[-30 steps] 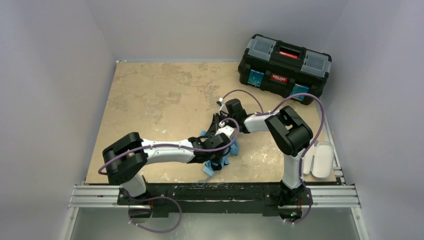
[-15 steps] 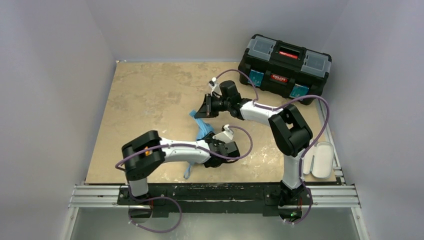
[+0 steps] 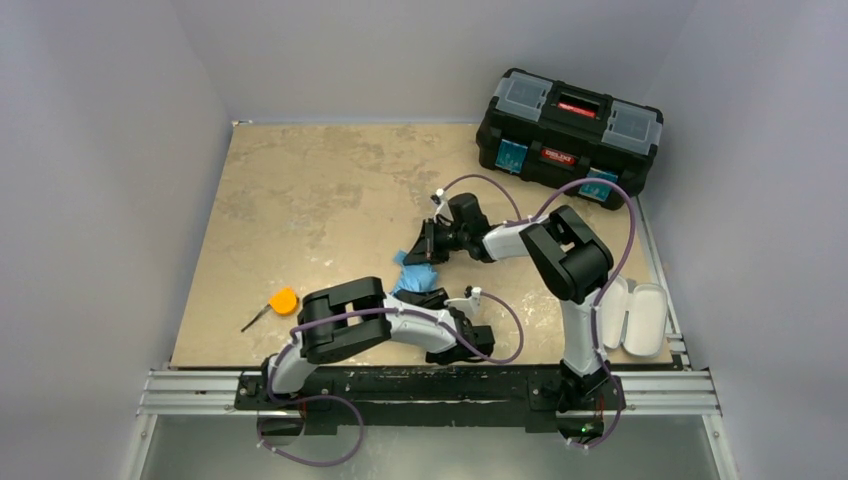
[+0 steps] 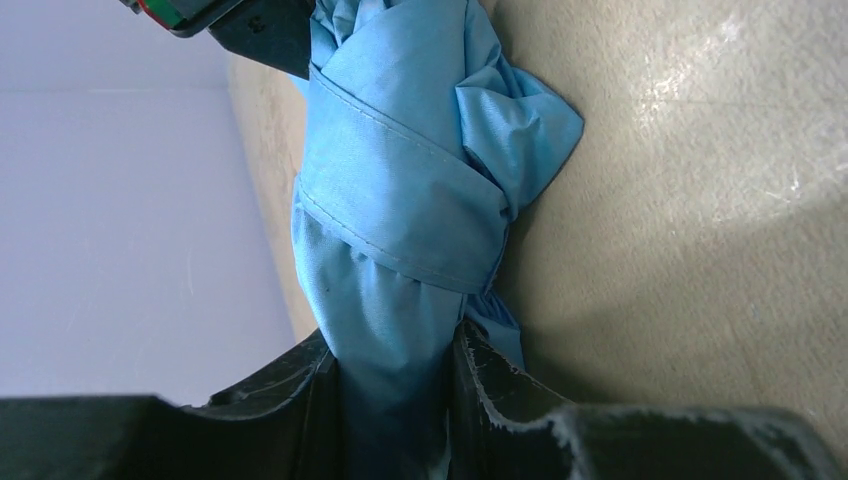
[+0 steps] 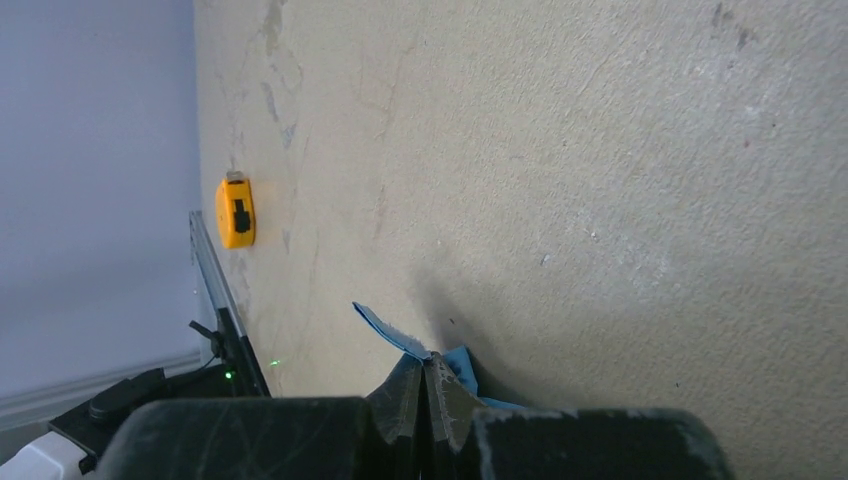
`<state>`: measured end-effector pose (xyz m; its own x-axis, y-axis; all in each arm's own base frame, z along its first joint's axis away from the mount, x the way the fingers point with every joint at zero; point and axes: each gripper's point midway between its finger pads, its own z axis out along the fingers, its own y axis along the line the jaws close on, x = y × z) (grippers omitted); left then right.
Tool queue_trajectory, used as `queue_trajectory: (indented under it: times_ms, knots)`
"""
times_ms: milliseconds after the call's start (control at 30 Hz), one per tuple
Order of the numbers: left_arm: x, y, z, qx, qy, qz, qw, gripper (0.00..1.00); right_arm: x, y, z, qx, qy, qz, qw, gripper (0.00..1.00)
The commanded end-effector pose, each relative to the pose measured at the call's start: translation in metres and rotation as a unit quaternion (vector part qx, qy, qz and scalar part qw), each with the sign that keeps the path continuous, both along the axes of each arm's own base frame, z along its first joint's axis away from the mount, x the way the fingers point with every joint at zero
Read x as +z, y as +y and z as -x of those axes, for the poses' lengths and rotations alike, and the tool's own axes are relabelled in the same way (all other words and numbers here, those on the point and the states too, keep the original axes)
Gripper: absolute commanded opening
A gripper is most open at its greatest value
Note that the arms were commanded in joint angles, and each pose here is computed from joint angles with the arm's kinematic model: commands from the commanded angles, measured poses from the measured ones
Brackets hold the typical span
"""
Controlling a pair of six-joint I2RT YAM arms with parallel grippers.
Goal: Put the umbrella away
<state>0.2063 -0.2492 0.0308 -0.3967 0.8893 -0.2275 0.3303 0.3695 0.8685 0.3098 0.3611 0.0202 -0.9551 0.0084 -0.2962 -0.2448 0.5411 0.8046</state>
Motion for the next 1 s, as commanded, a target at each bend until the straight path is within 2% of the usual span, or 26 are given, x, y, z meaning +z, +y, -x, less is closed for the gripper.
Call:
queue_trajectory:
  times_ms: [0,67,133,333,467,667,867,967]
  knots:
    - [-0.064,-0.011,0.034,0.027,0.129,0.069,0.989,0.17,-0.059,-0.029,0.045,0.003,0.057,0.083,0.995,0.0]
    - [-0.068,-0.015,0.039,0.023,0.153,0.08,0.985,0.33,-0.06,-0.032,0.048,0.001,0.054,0.083,0.995,0.0]
    - [-0.066,-0.019,0.045,0.019,0.173,0.099,0.98,0.45,-0.061,-0.034,0.05,-0.002,0.054,0.083,0.995,0.0]
    - [-0.041,-0.028,0.054,0.016,0.198,0.154,0.968,0.72,-0.056,-0.036,0.045,-0.011,0.037,0.085,0.996,0.0]
    - [-0.021,-0.026,0.054,0.031,0.208,0.193,0.958,0.84,-0.054,-0.036,0.043,-0.014,0.029,0.085,0.996,0.0]
    - [0.004,-0.027,0.055,0.055,0.235,0.259,0.935,0.89,-0.053,-0.036,0.042,-0.016,0.023,0.084,0.996,0.0]
    - [0.027,-0.025,0.052,0.074,0.274,0.353,0.892,0.9,-0.053,-0.037,0.042,-0.016,0.02,0.082,0.996,0.0]
    - [0.035,-0.019,0.051,0.076,0.281,0.379,0.879,0.9,-0.051,-0.036,0.042,-0.015,0.019,0.081,0.996,0.0]
